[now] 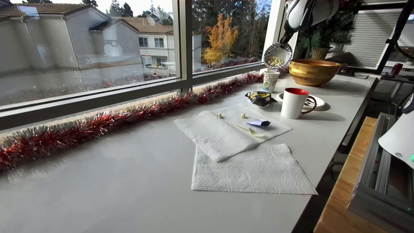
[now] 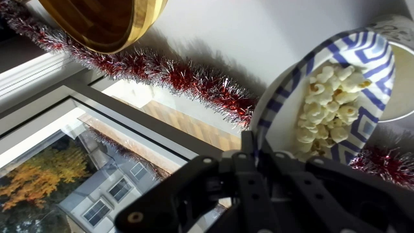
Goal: Pour the blue plate's contents into the cup
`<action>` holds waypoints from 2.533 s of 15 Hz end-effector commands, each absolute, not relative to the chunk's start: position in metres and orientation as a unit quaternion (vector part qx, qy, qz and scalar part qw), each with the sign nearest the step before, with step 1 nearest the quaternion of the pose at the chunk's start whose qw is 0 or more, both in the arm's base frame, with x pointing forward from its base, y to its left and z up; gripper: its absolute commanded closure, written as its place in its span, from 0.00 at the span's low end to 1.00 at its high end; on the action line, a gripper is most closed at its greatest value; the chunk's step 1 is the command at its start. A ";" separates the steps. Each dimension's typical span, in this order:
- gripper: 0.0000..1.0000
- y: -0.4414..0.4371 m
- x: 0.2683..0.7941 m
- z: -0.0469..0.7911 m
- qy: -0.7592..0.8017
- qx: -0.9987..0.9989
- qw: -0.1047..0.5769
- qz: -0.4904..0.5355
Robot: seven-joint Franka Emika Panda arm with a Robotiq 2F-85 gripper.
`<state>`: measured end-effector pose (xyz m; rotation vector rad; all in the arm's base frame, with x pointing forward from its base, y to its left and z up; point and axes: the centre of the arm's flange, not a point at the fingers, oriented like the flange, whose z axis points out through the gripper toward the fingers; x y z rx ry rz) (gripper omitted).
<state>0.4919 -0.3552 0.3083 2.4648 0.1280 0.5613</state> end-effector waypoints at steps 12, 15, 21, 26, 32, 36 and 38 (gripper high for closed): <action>0.96 -0.341 0.491 0.298 0.060 0.890 0.370 0.260; 0.96 -0.341 0.490 0.289 0.068 0.884 0.381 0.262; 0.96 -0.345 0.490 0.283 0.068 0.883 0.382 0.264; 0.96 -0.345 0.487 0.279 0.069 0.882 0.387 0.261; 0.96 -0.345 0.487 0.279 0.069 0.882 0.388 0.261; 0.99 -0.343 0.487 0.278 0.071 0.881 0.389 0.260; 0.99 -0.341 0.486 0.278 0.074 0.881 0.388 0.260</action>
